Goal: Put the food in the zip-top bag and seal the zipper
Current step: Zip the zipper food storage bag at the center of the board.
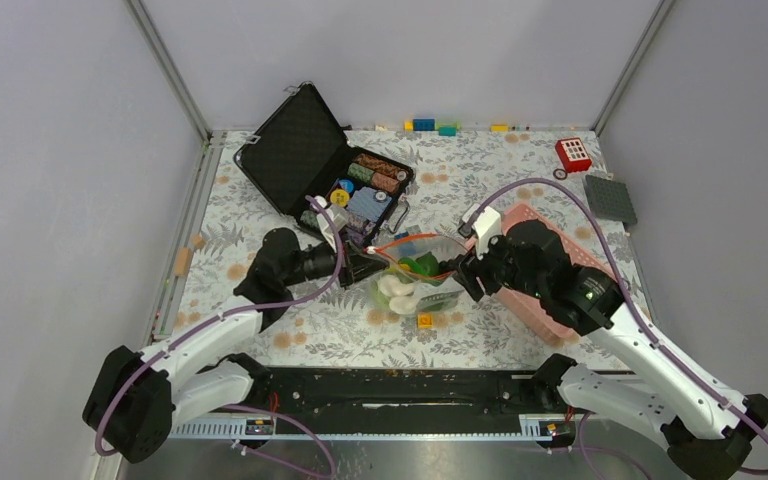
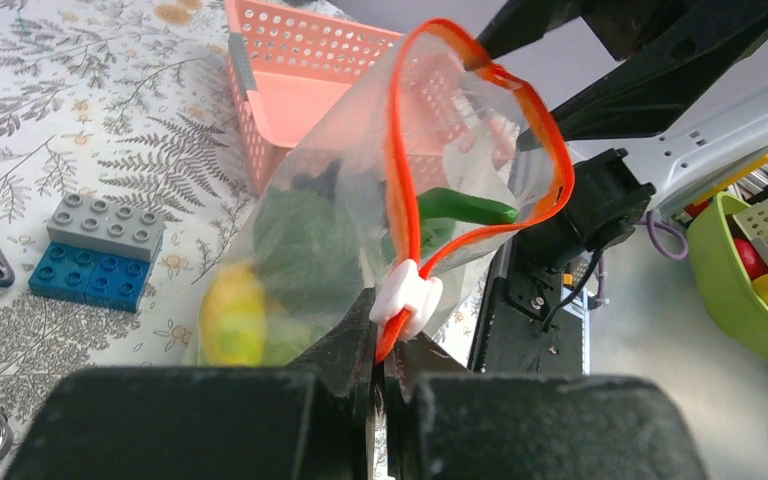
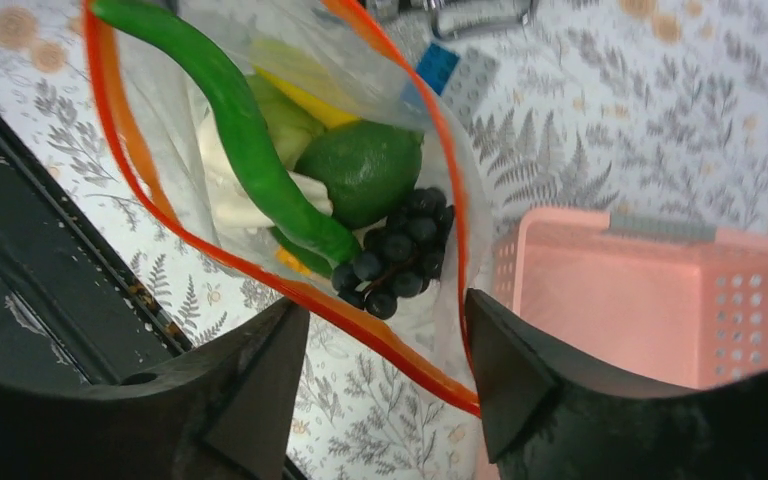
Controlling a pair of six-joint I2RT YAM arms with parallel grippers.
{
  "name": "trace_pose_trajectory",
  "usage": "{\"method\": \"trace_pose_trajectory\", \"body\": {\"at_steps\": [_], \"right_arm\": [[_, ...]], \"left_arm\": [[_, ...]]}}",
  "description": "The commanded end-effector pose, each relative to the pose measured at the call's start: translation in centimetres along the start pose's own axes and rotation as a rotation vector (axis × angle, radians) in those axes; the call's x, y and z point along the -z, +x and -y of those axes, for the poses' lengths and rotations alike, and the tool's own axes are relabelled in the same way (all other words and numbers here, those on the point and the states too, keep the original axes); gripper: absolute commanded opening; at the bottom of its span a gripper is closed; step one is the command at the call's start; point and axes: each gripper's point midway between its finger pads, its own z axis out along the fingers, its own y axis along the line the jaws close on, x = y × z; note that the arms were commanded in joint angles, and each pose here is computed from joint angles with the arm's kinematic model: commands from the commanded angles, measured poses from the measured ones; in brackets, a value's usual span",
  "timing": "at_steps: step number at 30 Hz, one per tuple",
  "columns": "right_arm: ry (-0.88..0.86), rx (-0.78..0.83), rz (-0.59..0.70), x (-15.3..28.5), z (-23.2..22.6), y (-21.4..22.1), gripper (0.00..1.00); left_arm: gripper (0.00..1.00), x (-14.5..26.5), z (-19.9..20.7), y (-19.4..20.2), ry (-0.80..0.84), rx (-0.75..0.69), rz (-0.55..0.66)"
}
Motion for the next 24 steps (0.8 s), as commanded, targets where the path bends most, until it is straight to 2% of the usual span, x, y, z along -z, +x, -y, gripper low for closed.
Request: {"method": "trace_pose_trajectory", "body": {"at_steps": [1, 9, 15, 19, 24], "right_arm": [[-0.093, 0.142, 0.19, 1.4, -1.0, -6.5, 0.68], [-0.13, 0.24, 0.284, 0.8, -1.6, -11.5, 0.68], [-0.375, 0.485, 0.335, 0.8, -6.2, -12.1, 0.72], [-0.513, 0.514, 0.345, 0.3, -8.5, -13.0, 0.71], [-0.579, 0.52, 0.35, -1.4, -9.8, -14.0, 0.67]], "left_arm": [[0.0, 0.0, 3.6, -4.9, 0.101, -0.133, 0.079], [0.0, -0.9, 3.9, -4.9, 0.049, -0.16, 0.022], [0.0, -0.9, 4.1, -4.4, 0.049, -0.174, -0.01], [0.0, -0.7, 4.2, -4.4, 0.041, -0.196, -0.027], [0.0, -0.5, 4.4, -4.6, 0.042, -0.225, -0.038]]}}
